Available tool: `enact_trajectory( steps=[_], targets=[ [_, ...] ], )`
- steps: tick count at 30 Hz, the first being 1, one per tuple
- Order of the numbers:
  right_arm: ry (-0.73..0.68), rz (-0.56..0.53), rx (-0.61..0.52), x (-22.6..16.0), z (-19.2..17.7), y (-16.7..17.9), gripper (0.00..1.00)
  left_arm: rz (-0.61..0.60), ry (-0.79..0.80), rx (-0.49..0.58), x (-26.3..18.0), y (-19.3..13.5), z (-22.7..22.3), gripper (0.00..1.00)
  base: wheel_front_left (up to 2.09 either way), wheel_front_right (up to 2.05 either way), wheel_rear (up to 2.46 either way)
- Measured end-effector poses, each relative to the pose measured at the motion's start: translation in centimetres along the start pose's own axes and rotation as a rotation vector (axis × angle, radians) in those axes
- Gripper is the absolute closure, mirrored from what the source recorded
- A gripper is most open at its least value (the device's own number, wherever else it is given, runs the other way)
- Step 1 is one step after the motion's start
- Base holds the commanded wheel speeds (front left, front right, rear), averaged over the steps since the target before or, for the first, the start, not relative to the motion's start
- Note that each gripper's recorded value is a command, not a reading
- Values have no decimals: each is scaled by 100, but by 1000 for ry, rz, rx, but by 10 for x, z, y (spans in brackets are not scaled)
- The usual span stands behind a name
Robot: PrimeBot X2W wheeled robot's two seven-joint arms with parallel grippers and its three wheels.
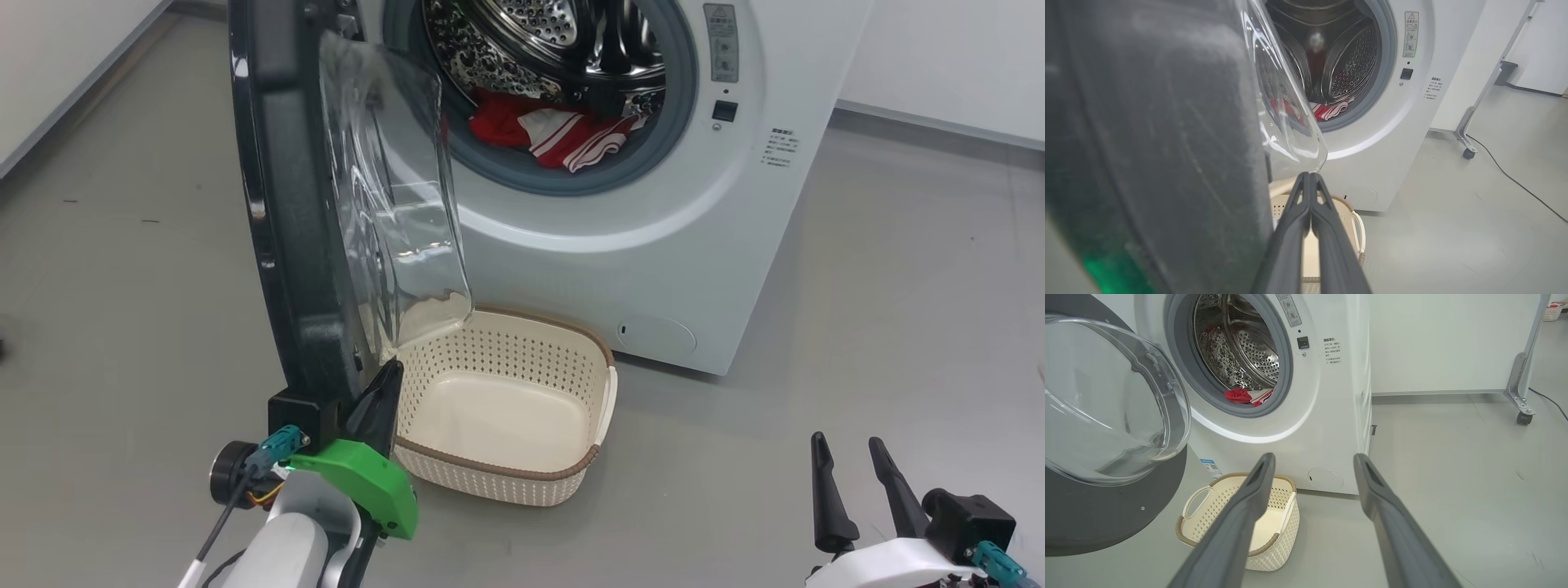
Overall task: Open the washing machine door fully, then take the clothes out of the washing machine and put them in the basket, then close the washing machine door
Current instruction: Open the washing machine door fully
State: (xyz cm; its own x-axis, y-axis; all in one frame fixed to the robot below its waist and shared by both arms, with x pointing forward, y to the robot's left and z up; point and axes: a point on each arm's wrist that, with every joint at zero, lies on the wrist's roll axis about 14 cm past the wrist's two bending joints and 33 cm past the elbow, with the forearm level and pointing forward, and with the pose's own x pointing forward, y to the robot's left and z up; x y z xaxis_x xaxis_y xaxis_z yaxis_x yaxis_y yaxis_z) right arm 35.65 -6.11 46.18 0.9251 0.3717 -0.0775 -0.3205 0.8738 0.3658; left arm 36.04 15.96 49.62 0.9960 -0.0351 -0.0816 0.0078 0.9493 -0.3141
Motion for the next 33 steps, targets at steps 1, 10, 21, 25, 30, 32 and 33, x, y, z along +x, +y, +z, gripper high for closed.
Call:
enact_trajectory(
  steps=[1,10,21,25,30,32,33],
  targets=[
    [3,8,1,1,-1,2,0,9,-4,0,-1,3,1,100,0,0,0],
    [43,63,1,11,-13,17,0,105,-24,-10,-11,37,6,100,0,0,0],
    [93,84,2,19,-28,18,0,199,-58,-25,-13,63,11,100,0,0,0],
    [111,98,1,24,-34,19,0,246,-68,-33,-15,78,13,100,0,0,0],
    [122,128,0,33,-38,24,0,342,-90,-54,-22,109,19,100,0,0,0],
    [133,134,1,36,-40,25,0,384,-97,-52,-26,123,21,100,0,0,0],
    [136,138,-1,38,-41,25,0,400,-99,-50,-28,129,22,100,0,0,0]
  ],
)
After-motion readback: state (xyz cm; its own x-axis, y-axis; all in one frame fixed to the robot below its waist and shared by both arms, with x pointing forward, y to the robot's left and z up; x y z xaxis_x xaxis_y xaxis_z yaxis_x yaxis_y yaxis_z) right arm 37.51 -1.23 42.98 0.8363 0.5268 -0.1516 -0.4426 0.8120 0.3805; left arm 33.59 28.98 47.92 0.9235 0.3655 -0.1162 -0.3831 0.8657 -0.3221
